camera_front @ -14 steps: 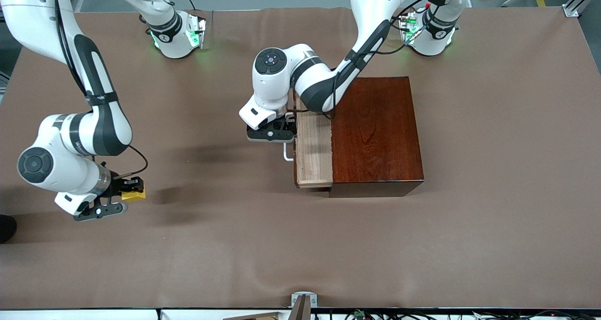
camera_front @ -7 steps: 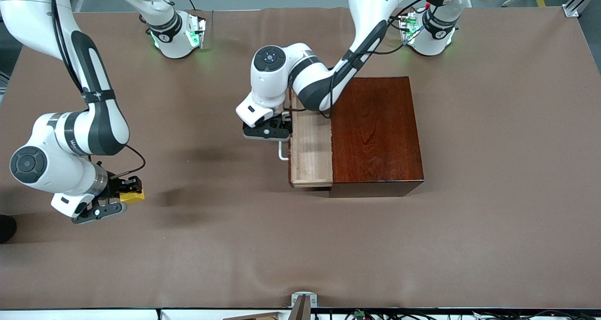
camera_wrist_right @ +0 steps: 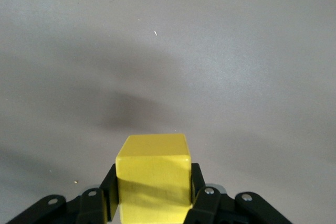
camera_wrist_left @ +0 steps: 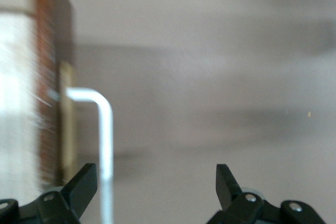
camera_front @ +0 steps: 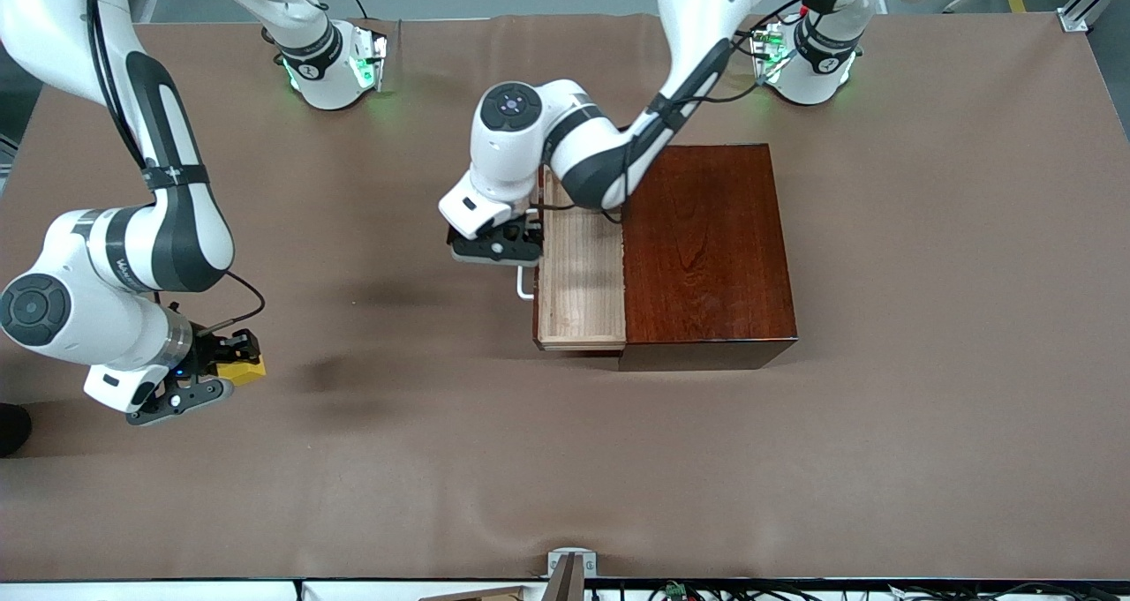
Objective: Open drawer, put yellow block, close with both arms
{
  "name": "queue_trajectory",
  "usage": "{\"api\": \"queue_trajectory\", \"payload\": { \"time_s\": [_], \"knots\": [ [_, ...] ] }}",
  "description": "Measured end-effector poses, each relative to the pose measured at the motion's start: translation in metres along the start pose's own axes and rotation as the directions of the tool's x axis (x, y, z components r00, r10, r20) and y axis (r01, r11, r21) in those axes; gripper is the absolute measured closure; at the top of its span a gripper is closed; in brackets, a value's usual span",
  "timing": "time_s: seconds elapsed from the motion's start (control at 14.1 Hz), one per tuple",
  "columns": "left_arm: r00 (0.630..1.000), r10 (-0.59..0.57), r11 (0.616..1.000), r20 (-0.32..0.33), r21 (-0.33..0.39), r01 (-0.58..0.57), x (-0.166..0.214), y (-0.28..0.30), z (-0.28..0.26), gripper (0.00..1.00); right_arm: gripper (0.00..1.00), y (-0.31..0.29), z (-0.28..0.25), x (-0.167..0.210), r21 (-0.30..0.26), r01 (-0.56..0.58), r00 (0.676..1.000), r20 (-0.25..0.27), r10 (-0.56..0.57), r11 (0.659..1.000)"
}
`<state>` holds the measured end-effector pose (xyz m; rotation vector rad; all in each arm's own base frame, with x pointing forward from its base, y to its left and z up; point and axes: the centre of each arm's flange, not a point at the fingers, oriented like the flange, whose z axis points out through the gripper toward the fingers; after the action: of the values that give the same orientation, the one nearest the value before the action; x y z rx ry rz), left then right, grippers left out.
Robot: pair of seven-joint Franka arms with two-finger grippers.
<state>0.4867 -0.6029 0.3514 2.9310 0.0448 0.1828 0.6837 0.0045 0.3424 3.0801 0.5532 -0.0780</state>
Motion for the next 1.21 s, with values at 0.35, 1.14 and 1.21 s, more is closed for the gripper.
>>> {"api": "queue_trajectory", "payload": {
  "time_s": [0.35, 1.14, 1.21],
  "knots": [
    [0.991, -0.131, 0.989, -0.024, 0.067, 0.133, 0.065, -0.067, -0.172, 0.00, 0.44, 0.000, -0.004, 0.002, -0.003, 0.159, 0.987, -0.008, -0.159, 0.987],
    [0.973, -0.212, 0.960, 0.095, 0.209, 0.188, 0.152, -0.392, -0.344, 0.00, 0.44, -0.162, -0.087, 0.050, -0.088, 0.800, 0.577, -0.158, -0.801, 0.594],
    [0.966, -0.238, 0.954, 0.102, 0.211, 0.213, 0.151, -0.416, -0.342, 0.00, 0.44, -0.188, -0.096, 0.055, -0.108, 0.825, 0.535, -0.163, -0.829, 0.554]
  ]
}}
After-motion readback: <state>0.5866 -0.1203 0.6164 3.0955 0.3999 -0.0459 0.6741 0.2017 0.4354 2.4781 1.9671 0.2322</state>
